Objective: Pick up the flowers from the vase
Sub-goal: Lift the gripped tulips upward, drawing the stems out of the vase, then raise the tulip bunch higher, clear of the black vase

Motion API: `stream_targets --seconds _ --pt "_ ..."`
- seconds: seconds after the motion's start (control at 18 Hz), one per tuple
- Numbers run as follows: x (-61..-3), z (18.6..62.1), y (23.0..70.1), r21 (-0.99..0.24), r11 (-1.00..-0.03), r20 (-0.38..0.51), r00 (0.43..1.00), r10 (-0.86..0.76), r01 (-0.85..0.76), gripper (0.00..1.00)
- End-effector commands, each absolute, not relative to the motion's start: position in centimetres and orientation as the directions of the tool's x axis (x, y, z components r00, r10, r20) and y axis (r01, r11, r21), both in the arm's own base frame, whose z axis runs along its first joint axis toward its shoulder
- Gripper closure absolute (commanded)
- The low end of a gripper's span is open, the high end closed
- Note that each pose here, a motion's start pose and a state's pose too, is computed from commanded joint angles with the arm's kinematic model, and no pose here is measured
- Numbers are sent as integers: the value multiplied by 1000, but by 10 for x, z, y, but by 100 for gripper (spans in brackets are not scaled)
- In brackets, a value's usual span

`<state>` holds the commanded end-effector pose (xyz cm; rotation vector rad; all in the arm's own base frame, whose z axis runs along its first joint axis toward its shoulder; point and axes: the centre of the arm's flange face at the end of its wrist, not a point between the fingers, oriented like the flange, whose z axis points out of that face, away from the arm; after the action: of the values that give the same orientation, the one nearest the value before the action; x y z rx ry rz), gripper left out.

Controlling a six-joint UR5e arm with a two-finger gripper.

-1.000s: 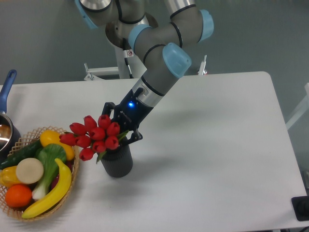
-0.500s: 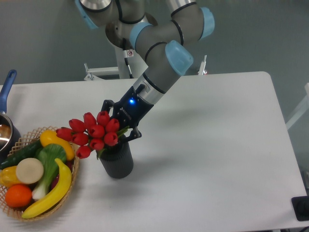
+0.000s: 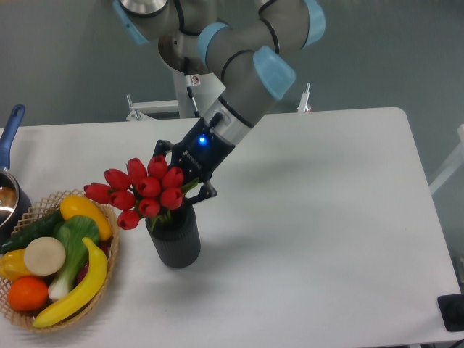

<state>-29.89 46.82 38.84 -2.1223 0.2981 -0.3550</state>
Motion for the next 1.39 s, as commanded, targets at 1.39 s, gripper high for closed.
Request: stream_targets --seconds 1.39 --pt "-314 488 453 -884 -451 248 942 -226 125 60"
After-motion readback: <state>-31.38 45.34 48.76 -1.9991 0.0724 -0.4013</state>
